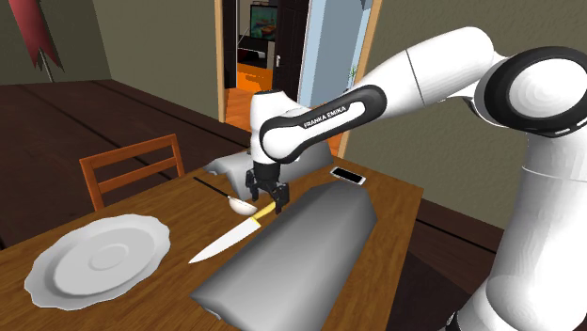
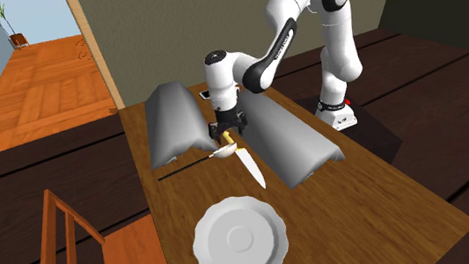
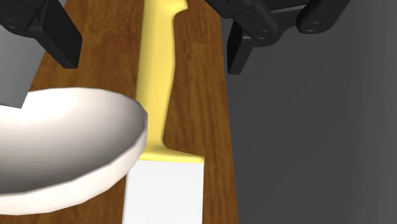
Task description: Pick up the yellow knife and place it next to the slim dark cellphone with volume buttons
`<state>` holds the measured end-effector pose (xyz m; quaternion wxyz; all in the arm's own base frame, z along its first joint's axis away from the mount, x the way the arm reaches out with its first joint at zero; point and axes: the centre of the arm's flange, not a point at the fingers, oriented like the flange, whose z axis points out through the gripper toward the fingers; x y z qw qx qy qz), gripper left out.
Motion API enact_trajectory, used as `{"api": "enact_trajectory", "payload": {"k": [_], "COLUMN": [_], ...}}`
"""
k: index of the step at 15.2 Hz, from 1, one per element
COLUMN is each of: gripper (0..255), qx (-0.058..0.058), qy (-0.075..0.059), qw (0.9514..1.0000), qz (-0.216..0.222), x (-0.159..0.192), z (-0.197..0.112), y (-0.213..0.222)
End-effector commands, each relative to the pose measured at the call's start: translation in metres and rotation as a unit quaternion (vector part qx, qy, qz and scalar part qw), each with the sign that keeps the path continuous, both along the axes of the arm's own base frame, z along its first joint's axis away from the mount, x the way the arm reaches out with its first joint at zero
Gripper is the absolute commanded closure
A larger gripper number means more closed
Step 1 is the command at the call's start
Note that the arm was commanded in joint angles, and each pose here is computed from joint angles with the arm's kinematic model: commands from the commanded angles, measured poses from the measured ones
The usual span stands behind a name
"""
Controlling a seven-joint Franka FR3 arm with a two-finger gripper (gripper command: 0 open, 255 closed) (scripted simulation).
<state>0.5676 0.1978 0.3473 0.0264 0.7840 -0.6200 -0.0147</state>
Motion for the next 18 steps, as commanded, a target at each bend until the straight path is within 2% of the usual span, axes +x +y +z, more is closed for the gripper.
{"api": "enact_trajectory", "payload": {"k": [1, 8, 9, 18], "gripper": [0, 0, 255, 255], "qx": [0.0, 0.0, 0.0, 0.0], "qy": [0.0, 0.0, 0.0, 0.0], "qw": [1.0, 1.0, 1.0, 1.0], "qz": [0.0, 0.0, 0.0, 0.0], "x": [0.0005, 0.0006, 0.0006, 0.0006], "z": [-0.0063, -0.0063, -0.0063, -0.0063], "y": [-0.0005, -0.0005, -0.0005, -0.0005]}}
